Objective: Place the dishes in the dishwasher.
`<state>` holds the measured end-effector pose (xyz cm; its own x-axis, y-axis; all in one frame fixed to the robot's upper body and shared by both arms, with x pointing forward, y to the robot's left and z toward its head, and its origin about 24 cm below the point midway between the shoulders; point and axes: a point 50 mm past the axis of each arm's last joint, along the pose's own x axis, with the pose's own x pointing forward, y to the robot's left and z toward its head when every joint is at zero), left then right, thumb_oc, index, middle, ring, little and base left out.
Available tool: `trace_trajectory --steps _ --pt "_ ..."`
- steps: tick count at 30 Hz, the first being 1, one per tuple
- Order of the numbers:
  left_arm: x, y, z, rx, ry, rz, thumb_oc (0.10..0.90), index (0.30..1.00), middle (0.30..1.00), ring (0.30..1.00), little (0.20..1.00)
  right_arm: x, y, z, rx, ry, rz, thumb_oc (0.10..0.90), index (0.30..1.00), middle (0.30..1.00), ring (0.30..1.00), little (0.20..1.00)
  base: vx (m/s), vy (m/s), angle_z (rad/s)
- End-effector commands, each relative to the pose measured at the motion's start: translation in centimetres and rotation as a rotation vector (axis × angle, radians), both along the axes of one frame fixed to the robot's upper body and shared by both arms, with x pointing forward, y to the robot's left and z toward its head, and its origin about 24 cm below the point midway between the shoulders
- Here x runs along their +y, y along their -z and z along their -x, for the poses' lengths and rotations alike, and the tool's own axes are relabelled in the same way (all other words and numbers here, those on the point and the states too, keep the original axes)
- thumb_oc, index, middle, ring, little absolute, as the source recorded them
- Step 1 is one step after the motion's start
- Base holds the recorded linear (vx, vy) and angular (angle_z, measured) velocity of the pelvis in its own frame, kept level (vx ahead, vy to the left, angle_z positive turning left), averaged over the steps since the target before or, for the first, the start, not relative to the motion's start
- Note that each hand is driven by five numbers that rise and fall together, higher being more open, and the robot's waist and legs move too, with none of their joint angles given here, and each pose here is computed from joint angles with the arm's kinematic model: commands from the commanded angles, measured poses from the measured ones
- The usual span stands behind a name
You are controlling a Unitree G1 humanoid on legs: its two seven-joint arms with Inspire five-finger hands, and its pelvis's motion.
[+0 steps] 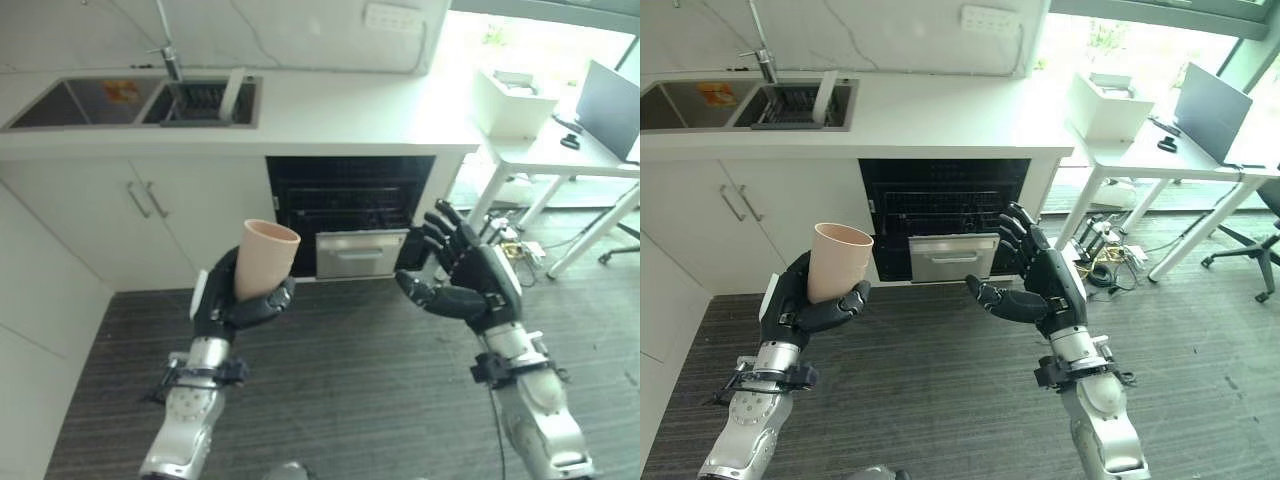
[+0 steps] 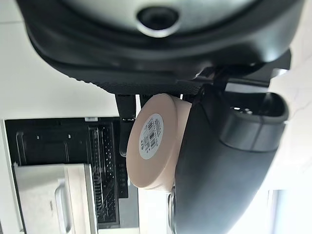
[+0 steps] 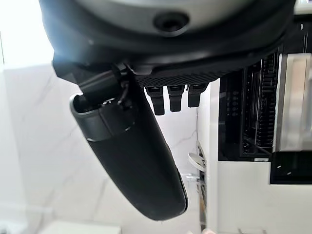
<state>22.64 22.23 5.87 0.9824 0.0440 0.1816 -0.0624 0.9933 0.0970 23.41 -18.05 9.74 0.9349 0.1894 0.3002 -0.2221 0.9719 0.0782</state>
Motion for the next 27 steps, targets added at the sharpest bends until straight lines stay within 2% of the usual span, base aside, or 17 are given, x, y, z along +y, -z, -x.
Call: trace_trajectory --steps 1,5,11,20,23,27 --pt "-1.4 -5.0 -1.1 -0.256 0.087 0.000 0.400 0.300 0.300 0.300 0.300 -1.0 -4.1 0.6 -0.233 -0.004 0.069 0.800 0.900 0.900 0.900 0.900 0.21 -0.162 -0.50" --pt "-2.2 -5.0 -1.5 -0.256 0.097 -0.013 0.400 0.300 0.300 0.300 0.300 -1.4 -4.3 1.0 -0.255 0.005 0.007 0.800 0.900 0.900 0.900 0.900 0.35 -0.388 0.30" --pt "-2.5 -4.8 -1.4 -0.250 0.123 -0.020 0.400 0.300 0.300 0.300 0.300 -0.6 -4.2 0.9 -0.253 0.020 0.005 0.800 0.900 0.900 0.900 0.900 0.38 -0.487 0.51" --pt "-1.5 -4.8 -0.5 -0.255 0.054 0.027 0.400 0.300 0.300 0.300 0.300 -1.5 -4.6 0.0 -0.222 -0.005 0.043 0.800 0.900 0.900 0.900 0.900 0.25 -0.351 -0.26" --pt "-1.8 -4.8 -0.3 -0.277 0.070 0.064 0.400 0.300 0.300 0.300 0.300 -2.0 -4.4 0.4 -0.217 -0.016 0.058 0.800 0.900 0.900 0.900 0.900 0.11 -0.142 -0.66" --pt "-1.9 -4.6 -0.3 -0.270 0.065 0.067 0.400 0.300 0.300 0.300 0.300 -1.9 -4.3 0.6 -0.223 -0.012 0.050 0.800 0.900 0.900 0.900 0.900 0.14 0.066 0.14"
